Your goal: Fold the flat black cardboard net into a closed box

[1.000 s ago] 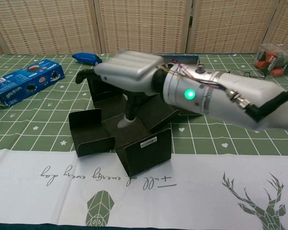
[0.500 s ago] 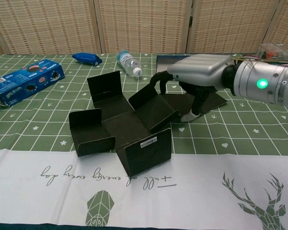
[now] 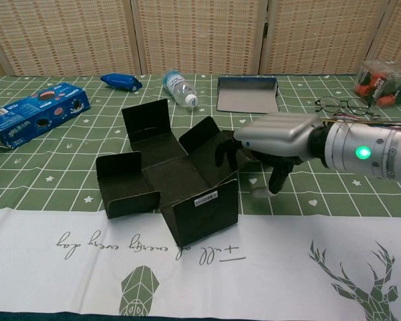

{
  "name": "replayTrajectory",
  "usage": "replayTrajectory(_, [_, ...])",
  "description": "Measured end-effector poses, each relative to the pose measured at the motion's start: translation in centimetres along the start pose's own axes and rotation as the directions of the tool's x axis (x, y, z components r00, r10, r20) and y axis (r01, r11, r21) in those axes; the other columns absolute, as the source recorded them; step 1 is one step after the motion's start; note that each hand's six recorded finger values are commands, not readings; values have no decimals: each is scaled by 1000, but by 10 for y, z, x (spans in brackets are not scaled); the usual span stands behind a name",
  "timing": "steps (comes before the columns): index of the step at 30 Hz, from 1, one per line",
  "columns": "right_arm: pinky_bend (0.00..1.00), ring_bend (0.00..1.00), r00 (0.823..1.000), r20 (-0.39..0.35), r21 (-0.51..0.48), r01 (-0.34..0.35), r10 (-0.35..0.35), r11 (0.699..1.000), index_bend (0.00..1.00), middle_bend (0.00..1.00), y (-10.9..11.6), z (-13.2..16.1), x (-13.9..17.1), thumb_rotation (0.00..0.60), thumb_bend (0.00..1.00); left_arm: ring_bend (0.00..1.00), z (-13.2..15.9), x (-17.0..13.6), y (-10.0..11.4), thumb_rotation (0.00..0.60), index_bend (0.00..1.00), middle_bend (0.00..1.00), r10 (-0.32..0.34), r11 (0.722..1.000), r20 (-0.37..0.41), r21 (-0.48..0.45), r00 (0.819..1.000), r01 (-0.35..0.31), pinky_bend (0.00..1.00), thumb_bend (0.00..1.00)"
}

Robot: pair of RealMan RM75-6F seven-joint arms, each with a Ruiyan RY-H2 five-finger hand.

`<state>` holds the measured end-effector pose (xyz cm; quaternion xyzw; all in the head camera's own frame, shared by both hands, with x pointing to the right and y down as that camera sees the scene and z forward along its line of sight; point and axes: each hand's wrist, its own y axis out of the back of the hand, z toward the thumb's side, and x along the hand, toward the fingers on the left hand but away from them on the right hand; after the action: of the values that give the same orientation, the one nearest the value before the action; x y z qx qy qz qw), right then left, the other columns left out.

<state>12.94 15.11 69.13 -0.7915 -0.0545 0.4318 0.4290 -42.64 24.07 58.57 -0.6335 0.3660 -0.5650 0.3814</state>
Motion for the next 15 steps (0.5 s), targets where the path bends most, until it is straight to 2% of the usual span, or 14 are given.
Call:
replayTrajectory(8, [1000,775,1000,-5,-84,-29,28,996,235,317,-4,3,32,600,309,133,3,4,-3,600,121,57,-6,1000,12,-2,1000,6,181,226])
replayTrajectory(12, [1000,774,999,40,-73,25,-22,997,225,272,5,-9,35,600,293,133,6,6,-4,600,121,57,-6,1000,23,-3,1000,6,181,226])
replayTrajectory(15, [1000,770,993,101,-56,74,-68,996,115,218,13,-25,35,600,203,133,6,7,-5,600,120,57,-9,1000,22,-3,1000,9,181,226])
